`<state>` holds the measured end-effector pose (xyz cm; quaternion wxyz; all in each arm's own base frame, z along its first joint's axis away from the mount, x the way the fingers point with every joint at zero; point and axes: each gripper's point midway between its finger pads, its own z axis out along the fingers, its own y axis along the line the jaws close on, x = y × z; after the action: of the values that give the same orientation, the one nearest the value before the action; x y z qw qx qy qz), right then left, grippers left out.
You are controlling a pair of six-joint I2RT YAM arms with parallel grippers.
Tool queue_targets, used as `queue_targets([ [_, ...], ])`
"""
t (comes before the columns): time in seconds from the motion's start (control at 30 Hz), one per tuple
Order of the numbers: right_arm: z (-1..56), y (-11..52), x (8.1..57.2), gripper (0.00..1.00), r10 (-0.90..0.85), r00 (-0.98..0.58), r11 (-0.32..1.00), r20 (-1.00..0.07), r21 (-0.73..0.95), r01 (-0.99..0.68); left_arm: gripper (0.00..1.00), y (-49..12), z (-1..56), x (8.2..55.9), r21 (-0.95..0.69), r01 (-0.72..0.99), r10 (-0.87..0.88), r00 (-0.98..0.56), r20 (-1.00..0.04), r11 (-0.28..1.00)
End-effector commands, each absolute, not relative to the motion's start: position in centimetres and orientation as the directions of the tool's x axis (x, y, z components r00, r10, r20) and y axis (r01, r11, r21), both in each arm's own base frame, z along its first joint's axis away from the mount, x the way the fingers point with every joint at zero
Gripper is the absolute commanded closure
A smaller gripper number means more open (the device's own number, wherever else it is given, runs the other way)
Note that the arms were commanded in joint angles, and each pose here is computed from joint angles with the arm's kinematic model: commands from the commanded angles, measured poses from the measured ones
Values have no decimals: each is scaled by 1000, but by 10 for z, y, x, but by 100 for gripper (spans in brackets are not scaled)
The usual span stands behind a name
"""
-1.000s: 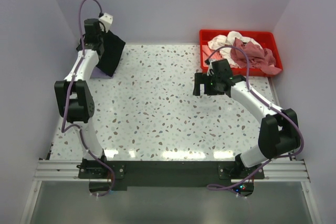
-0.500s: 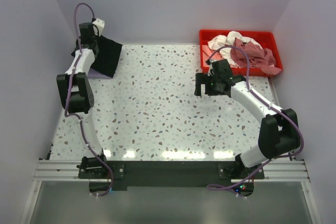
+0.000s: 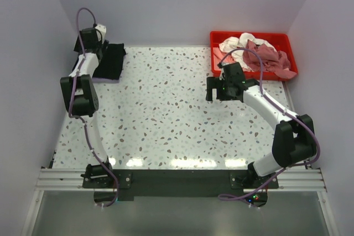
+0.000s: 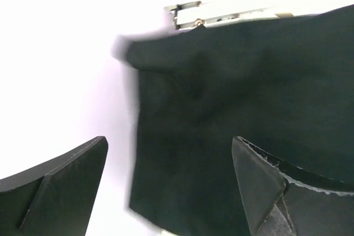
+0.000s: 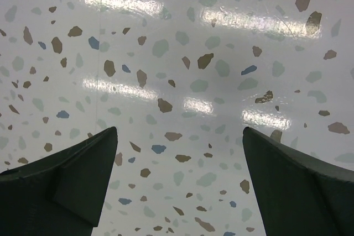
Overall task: Fold and stack the t-shirts
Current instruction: Neatly place the folded tshirt to the corner, then reset both grippers
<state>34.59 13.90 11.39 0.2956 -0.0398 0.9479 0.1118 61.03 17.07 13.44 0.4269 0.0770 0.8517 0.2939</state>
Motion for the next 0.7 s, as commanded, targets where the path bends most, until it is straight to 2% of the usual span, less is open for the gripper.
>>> queue_targets([
  [0.0, 130, 138, 357, 1, -10, -794, 973, -607, 176, -147, 0, 182, 183, 620, 545, -254, 348, -543, -764, 799],
  [0.2, 139, 140, 356, 1, -1, -779, 969, -626, 191, -154, 0, 173, 213, 614, 465, -289, 289, -488, -823, 837],
  [0.4, 154, 140, 352, 1, 7, -758, 965, -652, 204, -167, 0, 152, 260, 604, 313, -296, 182, -397, -900, 902],
  [0.53, 169, 142, 346, 1, 36, -738, 957, -673, 237, -169, 0, 126, 308, 583, 99, -303, 4, -297, -955, 948],
  [0.6, 173, 144, 343, 1, 55, -736, 952, -675, 258, -166, 0, 110, 309, 572, -14, -285, -98, -282, -954, 958],
  [0.63, 174, 144, 341, 1, 60, -731, 949, -680, 267, -170, 0, 100, 330, 560, -99, -284, -168, -230, -959, 954],
  [0.67, 176, 146, 339, 1, 64, -729, 946, -682, 275, -173, 0, 83, 312, 553, -137, -233, -200, -269, -942, 963],
])
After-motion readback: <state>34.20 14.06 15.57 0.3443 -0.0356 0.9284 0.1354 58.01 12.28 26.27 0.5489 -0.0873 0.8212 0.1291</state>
